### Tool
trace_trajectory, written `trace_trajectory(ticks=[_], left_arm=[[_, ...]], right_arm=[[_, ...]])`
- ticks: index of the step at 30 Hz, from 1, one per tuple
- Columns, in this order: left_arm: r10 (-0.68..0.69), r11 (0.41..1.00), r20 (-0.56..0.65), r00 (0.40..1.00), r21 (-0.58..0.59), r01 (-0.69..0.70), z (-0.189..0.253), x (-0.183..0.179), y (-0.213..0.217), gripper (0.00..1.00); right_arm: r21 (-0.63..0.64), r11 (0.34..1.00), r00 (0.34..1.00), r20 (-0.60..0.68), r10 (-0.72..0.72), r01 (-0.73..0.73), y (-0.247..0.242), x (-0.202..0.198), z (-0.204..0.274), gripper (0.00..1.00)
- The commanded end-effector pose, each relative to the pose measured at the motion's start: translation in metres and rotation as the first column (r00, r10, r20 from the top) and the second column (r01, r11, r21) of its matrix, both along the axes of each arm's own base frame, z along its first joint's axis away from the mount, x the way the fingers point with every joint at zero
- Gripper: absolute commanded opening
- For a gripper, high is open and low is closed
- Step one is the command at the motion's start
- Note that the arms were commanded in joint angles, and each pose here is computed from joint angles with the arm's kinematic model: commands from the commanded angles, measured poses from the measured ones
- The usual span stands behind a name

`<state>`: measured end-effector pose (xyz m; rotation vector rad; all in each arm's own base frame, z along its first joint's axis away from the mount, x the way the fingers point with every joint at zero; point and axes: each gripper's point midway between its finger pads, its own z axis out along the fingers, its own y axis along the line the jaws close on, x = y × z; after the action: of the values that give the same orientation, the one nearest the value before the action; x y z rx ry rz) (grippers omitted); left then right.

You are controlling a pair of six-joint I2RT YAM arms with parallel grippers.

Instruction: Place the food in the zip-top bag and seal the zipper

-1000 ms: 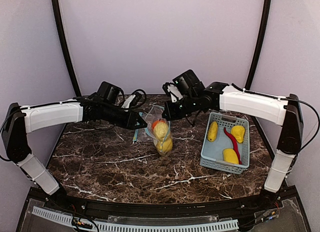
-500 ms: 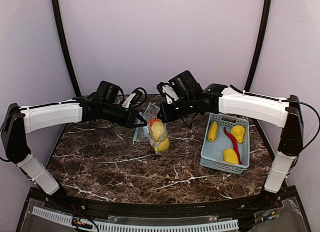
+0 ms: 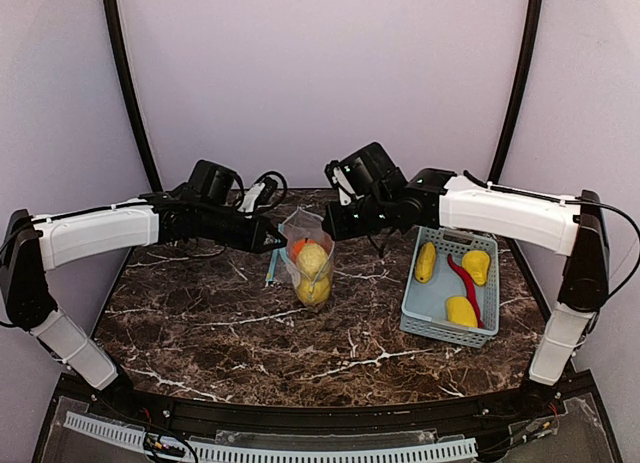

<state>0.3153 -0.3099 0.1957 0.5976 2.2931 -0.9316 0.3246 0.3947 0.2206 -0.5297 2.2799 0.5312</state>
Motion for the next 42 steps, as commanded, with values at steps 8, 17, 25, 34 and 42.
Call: trace_trajectory(ticks=[8, 17, 25, 34, 42], left_arm=[[-0.008, 1.000, -0.004, 1.000, 0.026, 0.008, -0.002, -0.001, 0.004, 0.01], [-0.014, 1.000, -0.001, 1.000, 0.021, 0.014, -0.001, -0.001, 0.003, 0.01], [-0.023, 1.000, 0.004, 1.000, 0.014, 0.023, 0.001, -0.002, 0.002, 0.01], [-0.027, 1.000, 0.009, 1.000, 0.012, 0.026, 0.003, -0.003, 0.001, 0.01], [-0.025, 1.000, 0.011, 1.000, 0.018, 0.025, 0.002, -0.002, 0.002, 0.01]], right_arm=[[0.030, 0.999, 0.999, 0.042, -0.028, 0.027, -0.027, -0.016, 0.037, 0.70], [-0.078, 0.979, 0.982, 0.020, -0.189, 0.190, -0.110, -0.024, 0.031, 0.89], [-0.148, 0.928, 0.929, -0.097, -0.358, 0.342, -0.202, -0.010, -0.014, 0.86], [-0.282, 0.857, 0.858, -0.166, -0.486, 0.431, -0.275, 0.005, -0.072, 0.82], [-0.345, 0.842, 0.836, -0.222, -0.502, 0.415, -0.295, 0.008, -0.105, 0.78]])
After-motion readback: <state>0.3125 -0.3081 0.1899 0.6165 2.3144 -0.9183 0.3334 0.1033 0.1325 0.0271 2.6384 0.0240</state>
